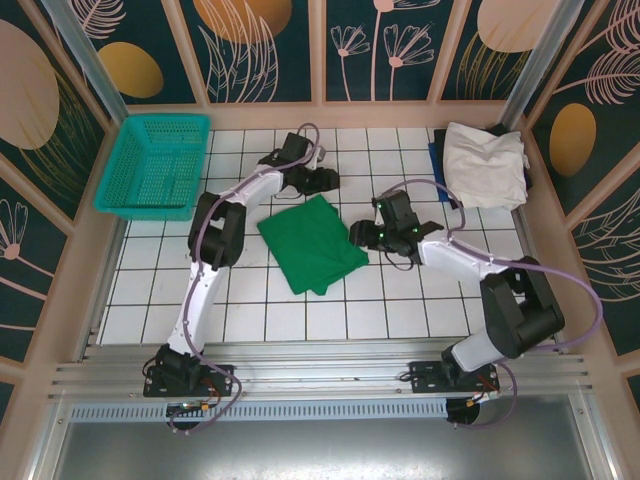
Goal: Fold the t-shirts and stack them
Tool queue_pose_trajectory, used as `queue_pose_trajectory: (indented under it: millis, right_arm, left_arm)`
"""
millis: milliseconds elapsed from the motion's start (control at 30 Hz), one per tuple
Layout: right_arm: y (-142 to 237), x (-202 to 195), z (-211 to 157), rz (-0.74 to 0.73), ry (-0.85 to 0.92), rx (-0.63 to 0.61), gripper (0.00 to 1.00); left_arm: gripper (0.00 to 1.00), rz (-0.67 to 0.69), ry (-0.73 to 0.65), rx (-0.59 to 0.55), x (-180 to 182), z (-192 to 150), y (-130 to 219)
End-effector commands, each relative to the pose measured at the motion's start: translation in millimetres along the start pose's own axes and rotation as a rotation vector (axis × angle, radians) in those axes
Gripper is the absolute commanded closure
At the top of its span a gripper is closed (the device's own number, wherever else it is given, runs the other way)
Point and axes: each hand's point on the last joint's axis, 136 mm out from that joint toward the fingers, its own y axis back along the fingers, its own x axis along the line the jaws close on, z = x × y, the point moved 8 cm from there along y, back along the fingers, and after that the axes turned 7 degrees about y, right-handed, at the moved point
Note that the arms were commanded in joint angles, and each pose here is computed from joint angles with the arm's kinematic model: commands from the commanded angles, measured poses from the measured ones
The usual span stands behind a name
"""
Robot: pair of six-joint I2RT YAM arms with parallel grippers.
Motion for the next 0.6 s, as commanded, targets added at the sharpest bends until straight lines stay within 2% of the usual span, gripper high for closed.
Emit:
queue_pose_trajectory:
  millis: [0, 133, 233, 433, 567]
  right_arm:
    - [-26.6, 3.1, 19.1, 0.000, 0.077, -0.007, 0.44]
    - [-61.7, 2.6, 28.9, -0.007, 0.109, 0.041, 0.43]
    - [-81.2, 0.4, 16.1, 0.002, 0.094, 0.111, 0.49]
    - [-63.2, 17.9, -42.8, 0.026, 0.056, 0.176, 0.49]
    - [-41.9, 35.6, -82.6, 0.049, 0.019, 0.224, 0.50]
  left_arm:
    - [0.40, 0.039, -0.042, -0.150, -21.8, 20.6, 74.5]
    - [0.39, 0.115, -0.002, -0.219, -8.3, 2.5, 119.0]
    - [0.39, 0.181, 0.029, -0.257, 6.4, -29.1, 144.5]
    - [0.40, 0.187, 0.141, -0.208, 43.3, -113.1, 152.4]
    - [0.39, 0.229, 0.186, -0.195, 62.2, -140.7, 153.7]
